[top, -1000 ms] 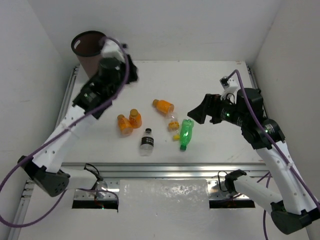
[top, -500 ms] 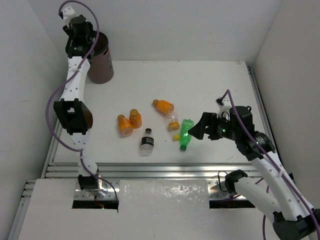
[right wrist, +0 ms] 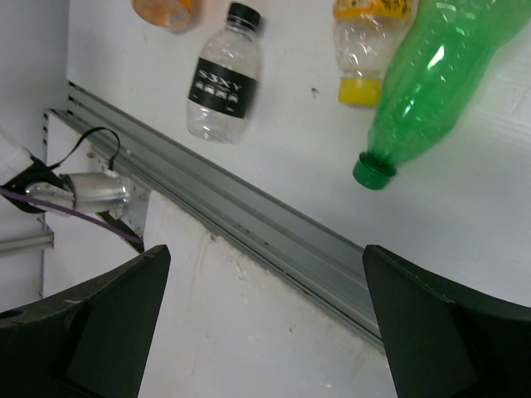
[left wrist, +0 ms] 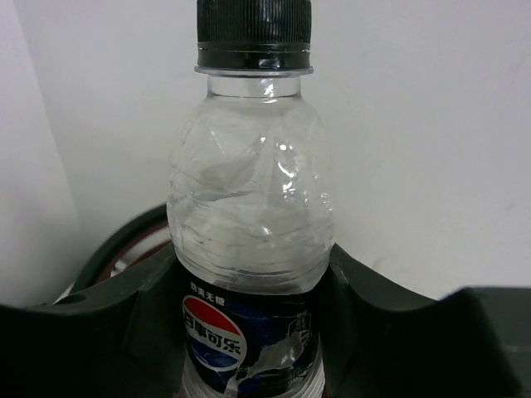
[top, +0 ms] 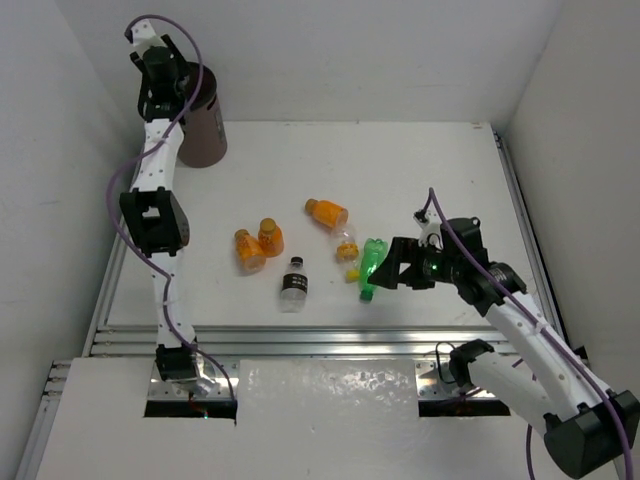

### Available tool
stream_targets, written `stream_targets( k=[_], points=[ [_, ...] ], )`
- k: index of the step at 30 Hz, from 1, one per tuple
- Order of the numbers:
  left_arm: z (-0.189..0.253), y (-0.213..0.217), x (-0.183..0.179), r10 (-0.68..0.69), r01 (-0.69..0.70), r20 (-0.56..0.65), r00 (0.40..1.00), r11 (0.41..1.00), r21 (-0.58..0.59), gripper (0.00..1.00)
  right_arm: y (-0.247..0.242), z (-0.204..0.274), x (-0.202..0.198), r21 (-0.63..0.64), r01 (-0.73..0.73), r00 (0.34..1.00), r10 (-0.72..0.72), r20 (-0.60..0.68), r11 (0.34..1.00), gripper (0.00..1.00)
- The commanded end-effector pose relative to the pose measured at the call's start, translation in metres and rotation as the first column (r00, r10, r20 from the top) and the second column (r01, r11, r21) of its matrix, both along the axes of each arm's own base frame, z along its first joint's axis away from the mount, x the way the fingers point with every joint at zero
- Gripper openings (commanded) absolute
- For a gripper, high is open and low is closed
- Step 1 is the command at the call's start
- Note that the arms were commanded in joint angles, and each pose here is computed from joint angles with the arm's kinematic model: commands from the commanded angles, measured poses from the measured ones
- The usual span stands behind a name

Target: Put the plastic bottles in the bin

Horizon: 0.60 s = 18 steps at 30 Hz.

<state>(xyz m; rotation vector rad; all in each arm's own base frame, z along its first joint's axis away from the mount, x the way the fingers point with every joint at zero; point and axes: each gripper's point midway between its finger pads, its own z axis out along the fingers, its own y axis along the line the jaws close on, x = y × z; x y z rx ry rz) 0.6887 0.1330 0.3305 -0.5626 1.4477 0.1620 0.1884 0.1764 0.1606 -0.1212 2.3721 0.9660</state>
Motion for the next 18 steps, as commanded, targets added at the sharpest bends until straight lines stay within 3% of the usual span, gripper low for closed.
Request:
stream_targets(
  k=[1,2,4,5,6,13,14,16,18],
  points=[
    [0.062,0.010,-0.004,-0.039,0.038,0.191,0.981,0.999,0.008,0.40,0.003,-0.005,0.002,0.013,-0.006,1.000,0.006,0.013,1.000,0.99],
    [0.061,0.010,-0.003,-0.045,0.045,0.193,0.980,0.999,0.006,0.47,0.002,-0.007,0.003,0.003,-0.001,1.000,0.001,0.011,1.000,0.99],
    [0.059,0.005,0.001,-0.067,0.070,0.203,0.977,0.998,-0.007,0.82,-0.002,-0.008,0.008,-0.021,0.020,1.000,-0.020,0.020,1.000,0.99],
    [0.062,0.002,0.002,-0.086,0.090,0.211,0.974,0.996,-0.010,0.95,-0.004,-0.009,0.008,-0.040,0.021,1.000,-0.021,0.019,0.999,0.99],
    [0.069,-0.003,0.001,-0.104,0.109,0.225,0.969,0.994,-0.008,1.00,-0.006,-0.009,0.010,-0.055,0.025,1.000,-0.024,0.019,0.998,0.99],
    [0.125,-0.009,-0.034,-0.076,0.094,0.277,0.958,0.994,-0.052,1.00,-0.017,-0.015,0.043,-0.170,0.103,0.995,-0.100,0.027,0.980,0.99],
    [0.152,-0.013,-0.055,-0.064,0.086,0.298,0.952,0.994,-0.061,1.00,-0.016,-0.027,0.048,-0.202,0.103,0.994,-0.109,-0.020,0.974,0.99],
    [0.153,-0.022,-0.076,-0.037,0.065,0.243,0.969,0.992,-0.107,1.00,-0.022,-0.033,0.068,-0.252,0.173,0.983,-0.181,-0.009,0.952,0.99],
    [0.168,-0.038,-0.120,-0.058,0.099,0.214,0.975,0.977,-0.188,1.00,-0.017,-0.043,0.086,-0.263,0.213,0.974,-0.227,-0.024,0.941,0.99]
  ],
)
